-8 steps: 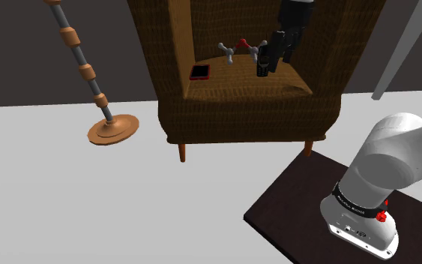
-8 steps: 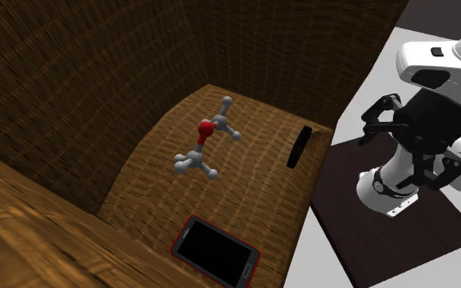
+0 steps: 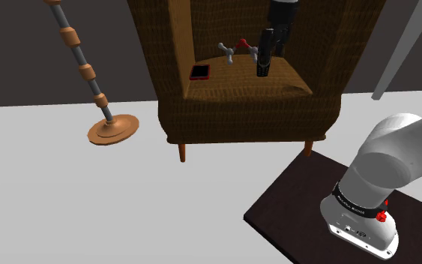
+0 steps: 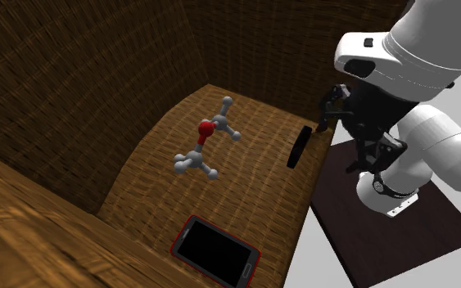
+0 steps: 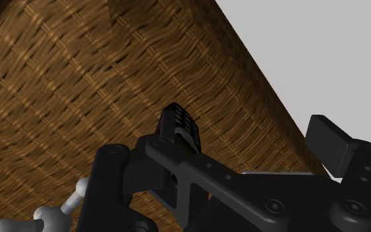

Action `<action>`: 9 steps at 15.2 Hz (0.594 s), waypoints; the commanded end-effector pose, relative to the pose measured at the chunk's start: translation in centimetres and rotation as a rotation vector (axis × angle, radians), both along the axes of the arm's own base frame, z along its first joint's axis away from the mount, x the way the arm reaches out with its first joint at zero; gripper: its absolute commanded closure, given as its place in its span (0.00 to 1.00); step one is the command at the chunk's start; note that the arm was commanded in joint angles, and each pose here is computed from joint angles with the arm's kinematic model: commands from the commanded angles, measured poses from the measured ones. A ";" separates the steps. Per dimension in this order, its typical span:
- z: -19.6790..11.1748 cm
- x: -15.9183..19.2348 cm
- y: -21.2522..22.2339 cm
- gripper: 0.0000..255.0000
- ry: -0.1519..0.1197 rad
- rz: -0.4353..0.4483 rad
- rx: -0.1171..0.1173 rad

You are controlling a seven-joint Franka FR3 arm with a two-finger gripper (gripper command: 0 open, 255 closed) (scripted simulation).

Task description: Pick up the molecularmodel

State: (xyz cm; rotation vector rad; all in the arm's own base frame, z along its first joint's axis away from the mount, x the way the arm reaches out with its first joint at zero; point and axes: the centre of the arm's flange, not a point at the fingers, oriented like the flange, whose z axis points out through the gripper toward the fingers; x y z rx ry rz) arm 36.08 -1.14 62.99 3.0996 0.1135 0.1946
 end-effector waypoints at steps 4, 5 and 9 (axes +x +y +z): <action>0.0 5.0 -3.6 0.00 -0.001 -0.002 -0.044; 0.0 6.0 -4.3 0.00 -0.001 -0.002 -0.052; 0.1 9.9 -7.3 0.00 -0.001 -0.004 -0.086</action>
